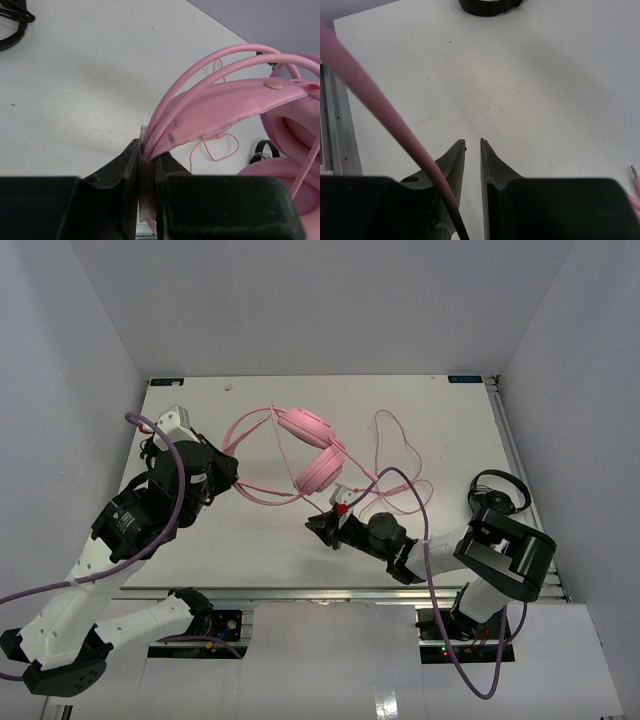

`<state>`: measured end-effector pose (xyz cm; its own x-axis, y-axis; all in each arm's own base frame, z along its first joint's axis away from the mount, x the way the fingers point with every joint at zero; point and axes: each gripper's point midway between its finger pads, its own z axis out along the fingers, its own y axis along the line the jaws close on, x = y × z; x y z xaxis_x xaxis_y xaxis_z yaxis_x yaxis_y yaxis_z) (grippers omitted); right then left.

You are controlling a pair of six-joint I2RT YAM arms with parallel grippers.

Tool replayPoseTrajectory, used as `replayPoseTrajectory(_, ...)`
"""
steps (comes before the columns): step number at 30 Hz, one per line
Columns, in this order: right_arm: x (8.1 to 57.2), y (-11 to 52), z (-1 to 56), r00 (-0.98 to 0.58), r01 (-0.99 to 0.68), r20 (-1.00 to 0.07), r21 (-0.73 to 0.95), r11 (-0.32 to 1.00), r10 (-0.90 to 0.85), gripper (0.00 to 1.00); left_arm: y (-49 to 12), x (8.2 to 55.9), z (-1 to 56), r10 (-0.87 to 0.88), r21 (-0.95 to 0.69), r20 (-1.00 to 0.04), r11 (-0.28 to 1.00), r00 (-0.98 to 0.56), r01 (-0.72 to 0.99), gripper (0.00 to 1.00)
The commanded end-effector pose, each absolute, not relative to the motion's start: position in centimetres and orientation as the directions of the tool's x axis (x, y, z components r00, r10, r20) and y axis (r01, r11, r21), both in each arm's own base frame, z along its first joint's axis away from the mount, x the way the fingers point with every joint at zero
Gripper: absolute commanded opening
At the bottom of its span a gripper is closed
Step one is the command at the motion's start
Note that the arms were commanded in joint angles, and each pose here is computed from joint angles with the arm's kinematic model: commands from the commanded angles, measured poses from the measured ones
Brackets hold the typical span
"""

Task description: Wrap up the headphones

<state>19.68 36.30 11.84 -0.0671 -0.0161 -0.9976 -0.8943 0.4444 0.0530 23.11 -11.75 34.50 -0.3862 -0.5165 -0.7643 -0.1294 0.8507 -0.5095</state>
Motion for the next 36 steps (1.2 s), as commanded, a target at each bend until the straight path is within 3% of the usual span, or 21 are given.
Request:
replayPoseTrajectory(1, 19.3, 36.6, 12.6, -0.054, -0.911, -0.998, 0.066, 0.407, 0.04, 0.18, -13.3, 23.2, 38.7, -0.662, -0.69, -0.68, 0.723, -0.316, -0.03, 0.0)
replayPoseTrajectory(4, 19.1, 36.8, 12.3, -0.064, -0.916, -0.997, 0.074, 0.394, 0.04, 0.13, -13.9, 22.8, 39.4, -0.679, -0.721, -0.661, 0.693, -0.321, 0.017, 0.0)
replayPoseTrajectory(13, 19.3, 36.6, 11.4, -0.09, -0.918, -0.995, 0.095, 0.385, 0.031, 0.17, -15.1, 21.8, 40.4, -0.66, -0.734, -0.653, 0.672, -0.371, 0.095, 0.0)
replayPoseTrajectory(18, 19.5, 36.4, 10.9, -0.119, -0.922, -0.992, 0.125, 0.367, 0.039, 0.08, -16.3, 21.0, 41.2, -0.608, -0.714, -0.681, 0.674, -0.408, 0.187, 0.0)
replayPoseTrajectory(23, 21.0, 34.9, 11.0, -0.177, -0.905, -0.982, 0.19, 0.379, 0.069, 0.08, -19.5, 18.7, 41.9, -0.422, -0.621, -0.775, 0.645, -0.47, 0.445, 0.0)
replayPoseTrajectory(28, 24.6, 31.9, 12.6, -0.244, -0.848, -0.965, 0.259, 0.462, 0.093, 0.08, -21.8, 16.3, 38.4, -0.17, -0.495, -0.847, 0.597, -0.504, 0.631, 0.0)
replayPoseTrajectory(31, 26.8, 30.3, 13.9, -0.267, -0.798, -0.961, 0.265, 0.542, 0.076, 0.08, -22.0, 15.9, 35.7, -0.076, -0.453, -0.853, 0.601, -0.517, 0.658, 0.0)
replayPoseTrajectory(36, 29.1, 26.9, 17.4, -0.27, -0.709, -0.96, 0.252, 0.658, 0.076, 0.08, -20.6, 17.8, 30.5, 0.044, -0.35, -0.834, 0.73, -0.55, 0.588, 0.0)
